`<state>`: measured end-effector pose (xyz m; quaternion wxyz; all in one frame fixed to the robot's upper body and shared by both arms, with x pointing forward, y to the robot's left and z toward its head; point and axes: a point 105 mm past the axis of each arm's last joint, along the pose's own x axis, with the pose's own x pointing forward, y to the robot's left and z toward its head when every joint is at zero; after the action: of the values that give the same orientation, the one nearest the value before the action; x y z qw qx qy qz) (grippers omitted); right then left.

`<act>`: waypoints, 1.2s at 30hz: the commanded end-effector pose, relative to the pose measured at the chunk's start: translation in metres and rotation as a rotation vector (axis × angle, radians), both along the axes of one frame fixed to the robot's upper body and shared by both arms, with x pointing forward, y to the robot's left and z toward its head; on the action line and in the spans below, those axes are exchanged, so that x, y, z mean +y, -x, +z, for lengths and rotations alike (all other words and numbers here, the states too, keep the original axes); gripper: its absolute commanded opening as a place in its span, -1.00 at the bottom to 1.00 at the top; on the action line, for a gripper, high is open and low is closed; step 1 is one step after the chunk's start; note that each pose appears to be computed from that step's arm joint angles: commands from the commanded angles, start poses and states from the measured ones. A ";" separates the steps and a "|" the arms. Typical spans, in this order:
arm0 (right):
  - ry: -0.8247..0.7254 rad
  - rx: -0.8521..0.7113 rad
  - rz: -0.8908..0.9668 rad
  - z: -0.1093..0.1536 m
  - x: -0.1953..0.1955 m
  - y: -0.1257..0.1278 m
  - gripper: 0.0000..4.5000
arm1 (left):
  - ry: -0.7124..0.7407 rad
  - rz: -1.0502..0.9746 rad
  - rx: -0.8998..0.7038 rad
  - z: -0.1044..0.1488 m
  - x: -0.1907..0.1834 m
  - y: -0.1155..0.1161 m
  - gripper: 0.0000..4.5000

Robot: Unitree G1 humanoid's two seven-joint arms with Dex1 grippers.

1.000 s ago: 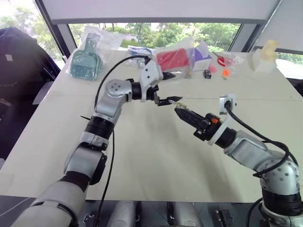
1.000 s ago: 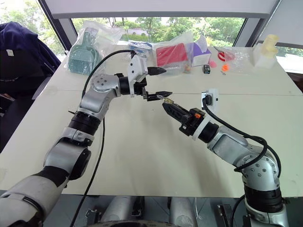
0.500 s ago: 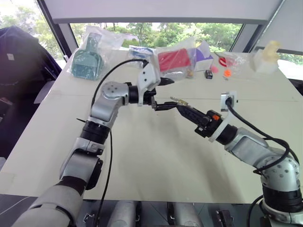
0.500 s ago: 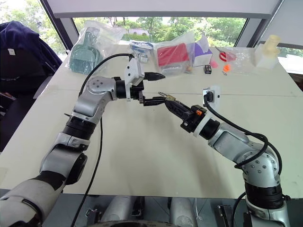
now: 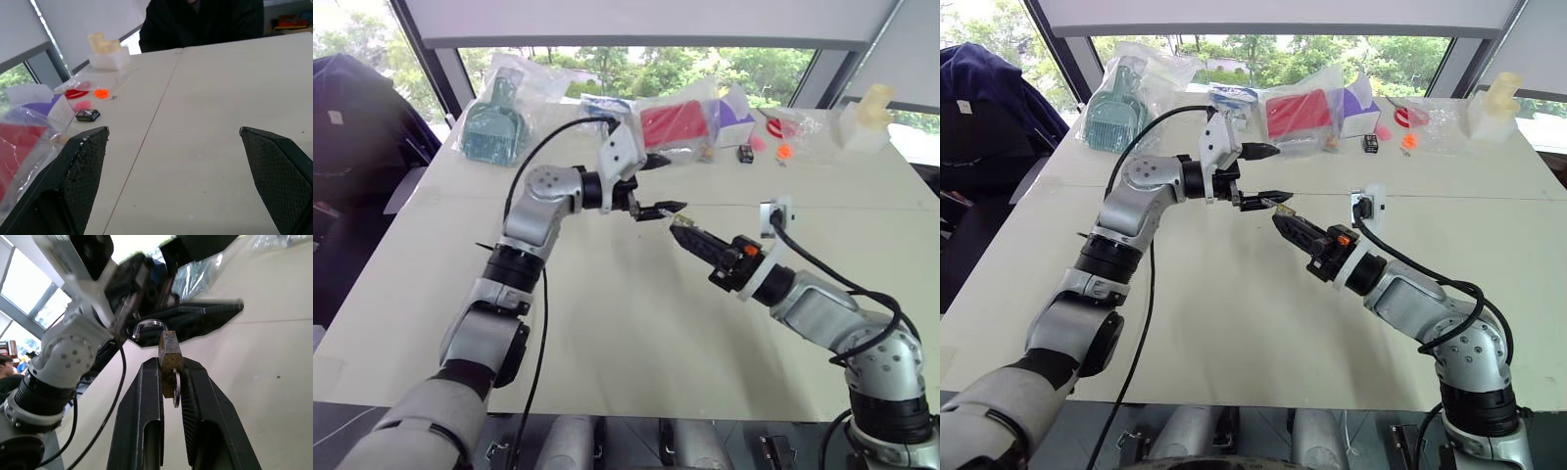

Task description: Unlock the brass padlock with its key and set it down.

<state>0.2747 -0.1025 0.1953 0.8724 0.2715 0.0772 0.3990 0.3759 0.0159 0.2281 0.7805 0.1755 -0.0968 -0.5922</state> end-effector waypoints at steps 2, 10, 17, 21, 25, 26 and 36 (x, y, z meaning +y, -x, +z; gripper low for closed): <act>0.003 -0.050 -0.033 0.009 -0.006 -0.001 -0.98 | -0.010 0.089 -0.044 0.009 0.021 -0.011 0.97; 0.040 -0.053 -0.047 0.006 -0.011 -0.004 -0.98 | 0.142 -0.045 0.035 0.042 0.018 0.015 0.97; 0.048 -0.060 -0.040 0.007 -0.011 -0.006 -0.98 | 0.022 -0.148 0.070 0.019 0.014 0.041 0.97; 0.038 -0.068 -0.036 0.009 -0.011 -0.004 -0.98 | -0.012 -0.105 0.066 0.011 0.018 0.033 0.97; 0.034 -0.074 -0.024 0.011 -0.009 -0.002 -0.98 | 0.001 -0.088 0.071 0.011 0.020 0.027 0.97; 0.036 -0.074 -0.025 0.011 -0.009 -0.002 -0.98 | 0.019 -0.103 0.080 0.014 0.020 0.029 0.97; 0.046 -0.064 -0.035 0.007 -0.011 -0.004 -0.98 | 0.077 -0.244 0.198 0.033 0.023 0.053 0.97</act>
<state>0.2818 -0.1121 0.1917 0.8879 0.2452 0.0753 0.3819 0.3208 0.0374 0.2451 0.7077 0.0759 -0.0361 -0.7015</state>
